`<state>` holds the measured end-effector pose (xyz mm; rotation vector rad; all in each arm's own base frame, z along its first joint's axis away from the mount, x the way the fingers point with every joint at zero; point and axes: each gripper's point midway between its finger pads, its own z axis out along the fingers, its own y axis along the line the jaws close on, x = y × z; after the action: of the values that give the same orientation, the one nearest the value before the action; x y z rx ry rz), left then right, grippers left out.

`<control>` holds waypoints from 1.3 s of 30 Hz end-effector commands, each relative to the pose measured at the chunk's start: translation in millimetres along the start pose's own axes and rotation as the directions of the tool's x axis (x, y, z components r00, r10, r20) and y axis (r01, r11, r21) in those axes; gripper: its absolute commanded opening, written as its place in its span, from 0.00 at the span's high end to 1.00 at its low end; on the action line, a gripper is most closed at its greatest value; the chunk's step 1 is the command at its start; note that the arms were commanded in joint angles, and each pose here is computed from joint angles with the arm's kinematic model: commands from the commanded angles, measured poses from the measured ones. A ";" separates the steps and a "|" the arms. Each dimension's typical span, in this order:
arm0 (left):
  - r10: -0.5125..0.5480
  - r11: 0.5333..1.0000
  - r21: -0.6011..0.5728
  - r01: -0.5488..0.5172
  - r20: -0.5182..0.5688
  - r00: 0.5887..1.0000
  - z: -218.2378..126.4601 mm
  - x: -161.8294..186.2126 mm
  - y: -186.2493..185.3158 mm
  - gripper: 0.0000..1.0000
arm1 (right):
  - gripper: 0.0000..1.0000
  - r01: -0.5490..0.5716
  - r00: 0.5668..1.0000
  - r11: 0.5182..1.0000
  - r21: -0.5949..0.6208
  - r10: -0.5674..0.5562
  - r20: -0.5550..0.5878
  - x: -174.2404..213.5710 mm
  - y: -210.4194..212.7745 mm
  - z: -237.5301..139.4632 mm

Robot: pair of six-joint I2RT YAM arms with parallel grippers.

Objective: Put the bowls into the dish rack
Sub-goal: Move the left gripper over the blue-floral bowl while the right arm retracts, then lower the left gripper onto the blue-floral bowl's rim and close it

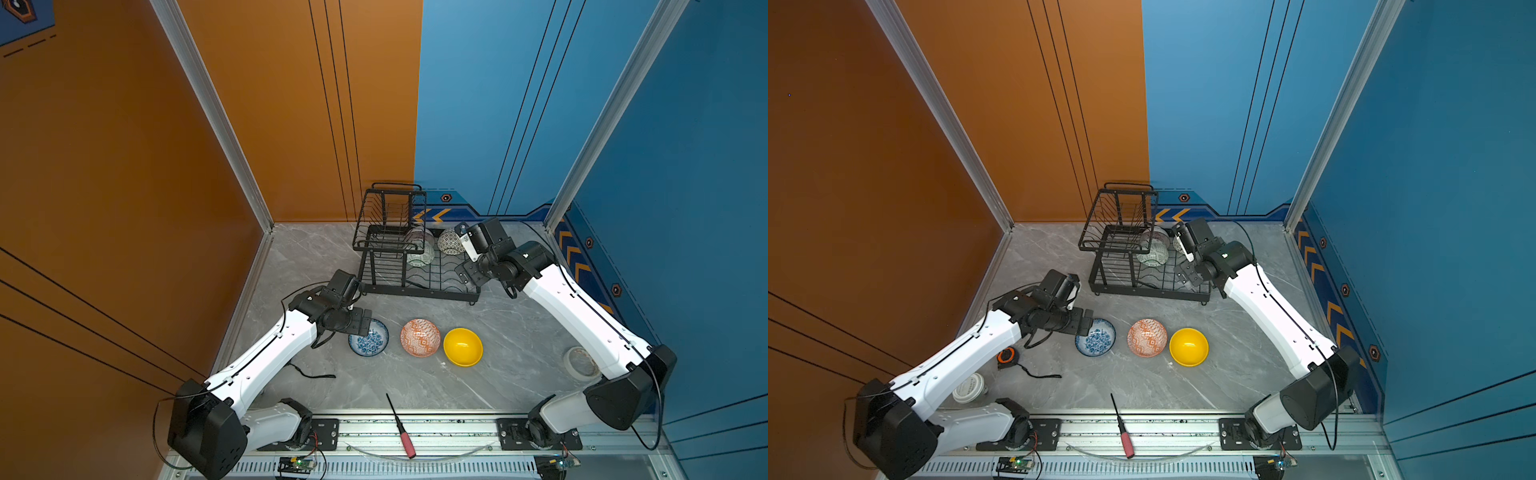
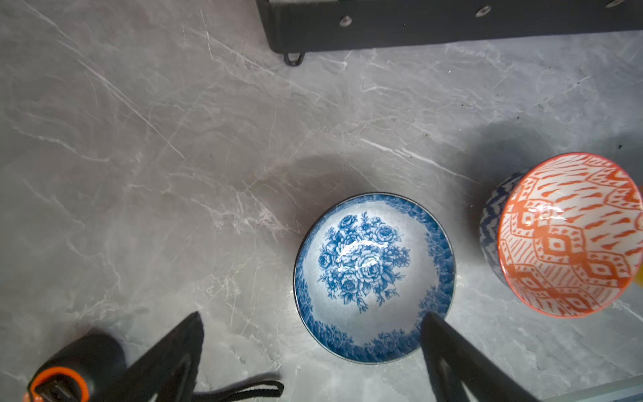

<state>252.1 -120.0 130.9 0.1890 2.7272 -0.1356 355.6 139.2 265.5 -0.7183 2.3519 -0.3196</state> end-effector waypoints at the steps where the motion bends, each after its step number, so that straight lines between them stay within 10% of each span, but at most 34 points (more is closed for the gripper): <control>1: -0.059 0.998 0.028 0.060 -0.016 0.998 2.5 7.3 -1.7 0.02 | 0.00 -0.013 0.999 0.999 -0.041 0.011 -0.035 2.0 2.2 3.8; 33: -0.089 0.996 0.007 0.090 -0.073 0.993 33.3 37.5 -2.8 0.12 | 0.00 -0.092 0.995 0.992 -0.090 0.090 -0.033 18.2 6.8 16.1; 39: -0.087 0.996 -0.001 0.087 -0.103 0.991 47.5 37.4 -5.1 0.28 | 0.00 -0.084 0.996 0.992 -0.092 0.082 -0.027 13.4 4.3 17.7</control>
<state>234.0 -123.1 77.9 0.0726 2.8313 -0.1591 351.6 130.2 237.5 -0.6674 2.4483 -0.2158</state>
